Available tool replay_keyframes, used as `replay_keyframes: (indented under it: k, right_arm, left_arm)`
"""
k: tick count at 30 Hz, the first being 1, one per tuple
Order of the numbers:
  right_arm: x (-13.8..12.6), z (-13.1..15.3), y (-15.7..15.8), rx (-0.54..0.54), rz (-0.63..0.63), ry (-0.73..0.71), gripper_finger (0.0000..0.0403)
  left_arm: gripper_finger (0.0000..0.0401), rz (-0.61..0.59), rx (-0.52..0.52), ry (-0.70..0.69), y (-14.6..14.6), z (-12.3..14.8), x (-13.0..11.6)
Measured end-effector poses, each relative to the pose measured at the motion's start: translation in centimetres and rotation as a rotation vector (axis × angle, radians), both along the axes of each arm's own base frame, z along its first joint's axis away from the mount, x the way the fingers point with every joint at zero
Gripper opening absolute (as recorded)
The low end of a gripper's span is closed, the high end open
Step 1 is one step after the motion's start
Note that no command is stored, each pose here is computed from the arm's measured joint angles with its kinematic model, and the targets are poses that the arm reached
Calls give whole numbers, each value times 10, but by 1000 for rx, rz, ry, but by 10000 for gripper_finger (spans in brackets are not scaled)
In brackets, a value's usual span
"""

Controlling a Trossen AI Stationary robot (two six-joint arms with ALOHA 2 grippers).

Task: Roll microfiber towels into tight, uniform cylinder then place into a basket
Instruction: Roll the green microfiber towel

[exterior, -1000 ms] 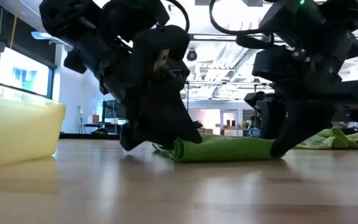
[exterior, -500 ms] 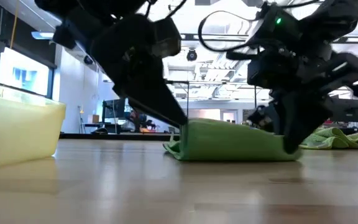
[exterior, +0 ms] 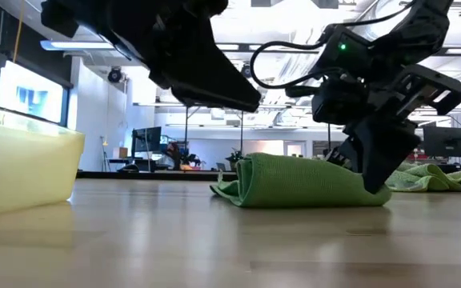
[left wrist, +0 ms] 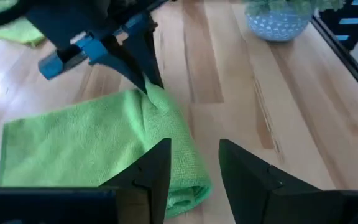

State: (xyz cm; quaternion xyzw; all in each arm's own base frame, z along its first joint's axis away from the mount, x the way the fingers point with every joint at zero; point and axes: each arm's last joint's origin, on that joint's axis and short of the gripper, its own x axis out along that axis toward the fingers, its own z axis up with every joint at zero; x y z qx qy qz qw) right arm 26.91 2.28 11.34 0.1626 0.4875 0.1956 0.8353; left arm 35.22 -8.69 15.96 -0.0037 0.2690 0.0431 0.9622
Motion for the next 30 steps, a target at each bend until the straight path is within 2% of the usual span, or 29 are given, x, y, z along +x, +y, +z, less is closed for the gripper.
replay_keyframes:
  k: [7,13,16,20,26,30]
  right_arm:
    - [2,1,-1,-9,-17,-17,8]
    - [4,2,-1,5,-55,-17,8]
    - [4,2,-3,8,-65,-16,8]
    - [5,3,-4,8,-70,-25,8]
    - [7,4,-5,5,-67,-56,8]
    - [9,6,-5,-7,-48,-94,30]
  left_arm:
    - [166,37,-27,30,5,-20,9]
    - [185,16,129,90,6,-37,18]
    - [185,10,139,117,6,-43,18]
    - [176,28,120,164,7,-48,15]
    - [140,84,18,185,6,-56,14]
    - [116,95,-39,200,6,-65,16]
